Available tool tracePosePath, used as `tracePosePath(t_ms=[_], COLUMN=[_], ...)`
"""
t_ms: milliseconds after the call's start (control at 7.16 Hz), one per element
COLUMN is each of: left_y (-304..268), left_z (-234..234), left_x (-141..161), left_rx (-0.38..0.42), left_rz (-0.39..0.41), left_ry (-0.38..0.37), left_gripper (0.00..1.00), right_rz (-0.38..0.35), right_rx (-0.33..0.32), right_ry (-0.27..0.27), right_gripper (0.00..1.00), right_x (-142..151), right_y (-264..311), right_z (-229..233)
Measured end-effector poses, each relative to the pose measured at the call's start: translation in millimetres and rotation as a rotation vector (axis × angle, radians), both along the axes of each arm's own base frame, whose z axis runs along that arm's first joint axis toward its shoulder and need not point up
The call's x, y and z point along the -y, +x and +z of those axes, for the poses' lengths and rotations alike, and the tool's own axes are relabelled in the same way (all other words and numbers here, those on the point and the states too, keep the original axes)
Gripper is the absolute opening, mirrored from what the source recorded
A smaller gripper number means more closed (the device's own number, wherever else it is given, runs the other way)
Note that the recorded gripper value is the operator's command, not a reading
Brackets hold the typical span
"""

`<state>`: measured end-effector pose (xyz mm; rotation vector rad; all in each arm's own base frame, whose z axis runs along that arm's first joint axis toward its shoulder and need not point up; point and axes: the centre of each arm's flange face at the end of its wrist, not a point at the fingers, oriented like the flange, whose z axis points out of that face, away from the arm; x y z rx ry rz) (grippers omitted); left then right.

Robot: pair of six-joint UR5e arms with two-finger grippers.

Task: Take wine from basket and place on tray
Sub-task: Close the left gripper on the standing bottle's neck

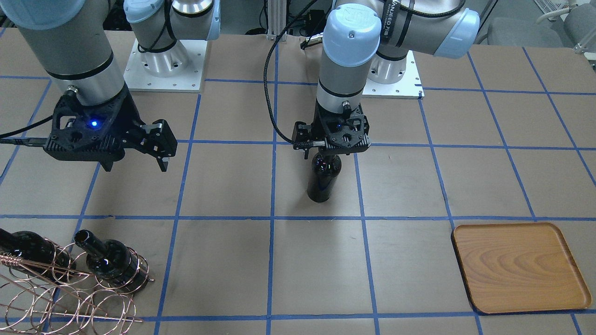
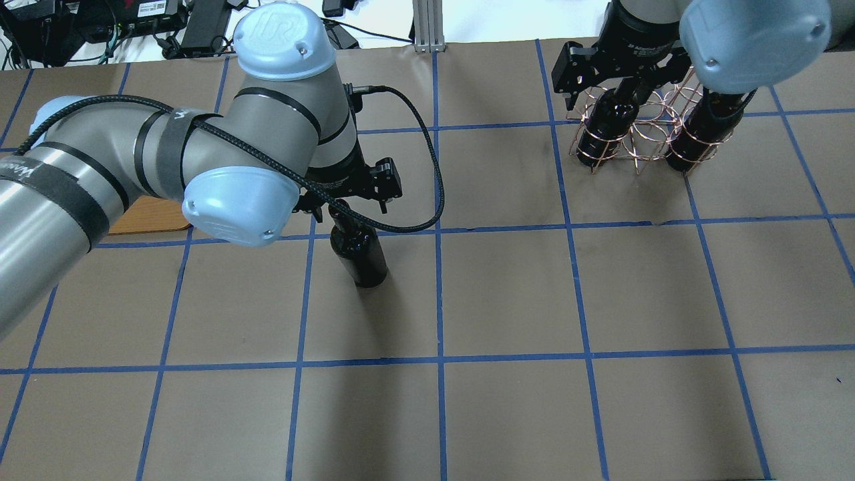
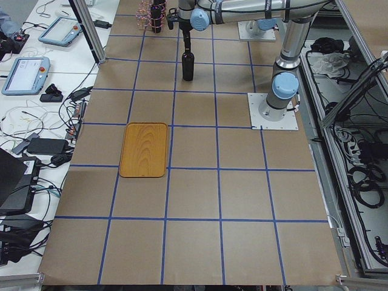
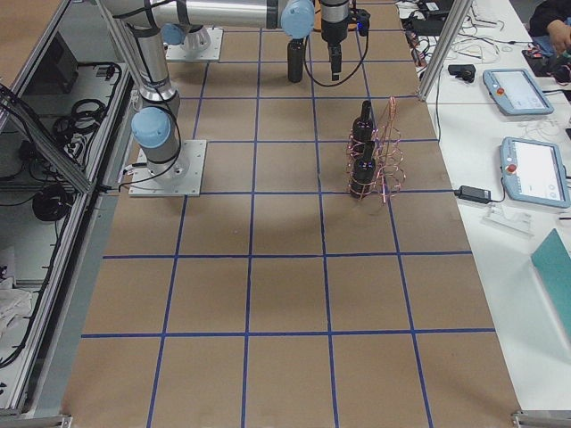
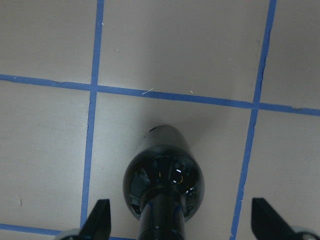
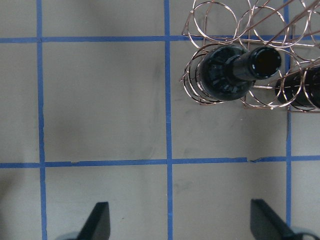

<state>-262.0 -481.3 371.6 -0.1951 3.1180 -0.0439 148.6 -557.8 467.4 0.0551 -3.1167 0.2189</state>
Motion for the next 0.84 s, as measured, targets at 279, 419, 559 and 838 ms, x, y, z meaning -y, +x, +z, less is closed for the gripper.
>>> tracePosePath(t_ms=[279,419,559,838], left_y=[1,1,1,2], left_z=[4,6,9,13], left_x=[-2,-4,-6,-9], left_rx=[0.003,0.002,0.002,0.004], left_rz=[-0.002,-0.003,-0.006,-0.014], left_ry=[-0.003,-0.002,-0.002,-0.002], left_gripper=[0.54,0.38,0.24,0.0], right_rz=[0.029,0.032,0.034,0.034], right_rx=[0.004,0.004,0.006,0.009], right_ry=[-0.015,-0.012,-0.01,-0.007], right_gripper=[1.0,1.0,1.0,1.0], right_x=[0,1,1,2], right_y=[1,2,2,2], right_z=[-7,-9,-10,-13])
